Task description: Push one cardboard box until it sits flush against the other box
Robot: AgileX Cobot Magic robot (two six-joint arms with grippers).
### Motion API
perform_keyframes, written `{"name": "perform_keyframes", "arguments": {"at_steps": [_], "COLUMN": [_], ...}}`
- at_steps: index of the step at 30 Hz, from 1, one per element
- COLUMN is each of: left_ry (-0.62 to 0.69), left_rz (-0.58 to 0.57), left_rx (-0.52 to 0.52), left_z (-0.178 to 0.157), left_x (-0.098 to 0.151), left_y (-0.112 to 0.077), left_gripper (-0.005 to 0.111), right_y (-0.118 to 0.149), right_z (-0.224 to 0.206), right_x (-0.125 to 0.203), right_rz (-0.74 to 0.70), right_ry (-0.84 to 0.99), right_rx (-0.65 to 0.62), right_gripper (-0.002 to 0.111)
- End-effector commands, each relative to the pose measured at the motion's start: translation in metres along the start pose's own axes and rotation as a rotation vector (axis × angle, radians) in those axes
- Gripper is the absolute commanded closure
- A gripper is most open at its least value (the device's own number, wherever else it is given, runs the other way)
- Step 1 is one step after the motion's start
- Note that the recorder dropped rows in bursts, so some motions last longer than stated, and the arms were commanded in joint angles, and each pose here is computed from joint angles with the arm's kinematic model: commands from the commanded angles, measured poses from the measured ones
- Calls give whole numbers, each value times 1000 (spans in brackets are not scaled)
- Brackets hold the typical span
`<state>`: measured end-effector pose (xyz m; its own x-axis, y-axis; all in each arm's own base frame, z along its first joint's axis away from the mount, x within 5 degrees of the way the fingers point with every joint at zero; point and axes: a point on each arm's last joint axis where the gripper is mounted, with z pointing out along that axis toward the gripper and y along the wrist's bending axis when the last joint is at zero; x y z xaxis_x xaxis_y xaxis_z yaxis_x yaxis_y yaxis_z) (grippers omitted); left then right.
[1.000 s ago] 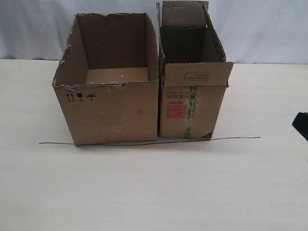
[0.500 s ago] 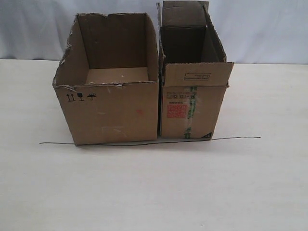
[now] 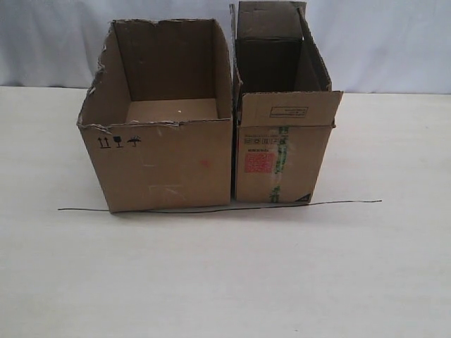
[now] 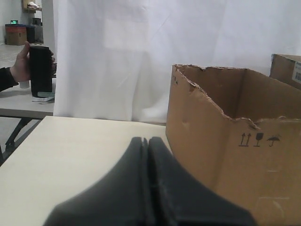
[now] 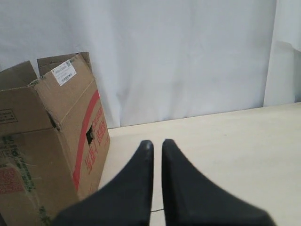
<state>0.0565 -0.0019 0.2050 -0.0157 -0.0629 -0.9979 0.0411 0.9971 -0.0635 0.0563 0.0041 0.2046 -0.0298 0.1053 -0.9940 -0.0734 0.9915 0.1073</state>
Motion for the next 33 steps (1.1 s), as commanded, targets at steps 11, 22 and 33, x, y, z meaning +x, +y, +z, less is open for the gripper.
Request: {"name": "perform_keyframes", "arguments": {"at_steps": [11, 22, 33], "left_ry": [-4, -4, -9], "left_rz": [-7, -7, -7], "left_rx": [3, 3, 4], "left_z": [0, 0, 0], "left_x": [1, 1, 0], "left_y": [0, 0, 0], "left_gripper": [107, 107, 107], "right_y": [0, 0, 0], "right_z": [0, 0, 0], "right_x": [3, 3, 3], "right_rz": [50, 50, 50], "right_ry": [17, 17, 17], "right_rx": [0, 0, 0], "right_gripper": [103, 103, 103]}}
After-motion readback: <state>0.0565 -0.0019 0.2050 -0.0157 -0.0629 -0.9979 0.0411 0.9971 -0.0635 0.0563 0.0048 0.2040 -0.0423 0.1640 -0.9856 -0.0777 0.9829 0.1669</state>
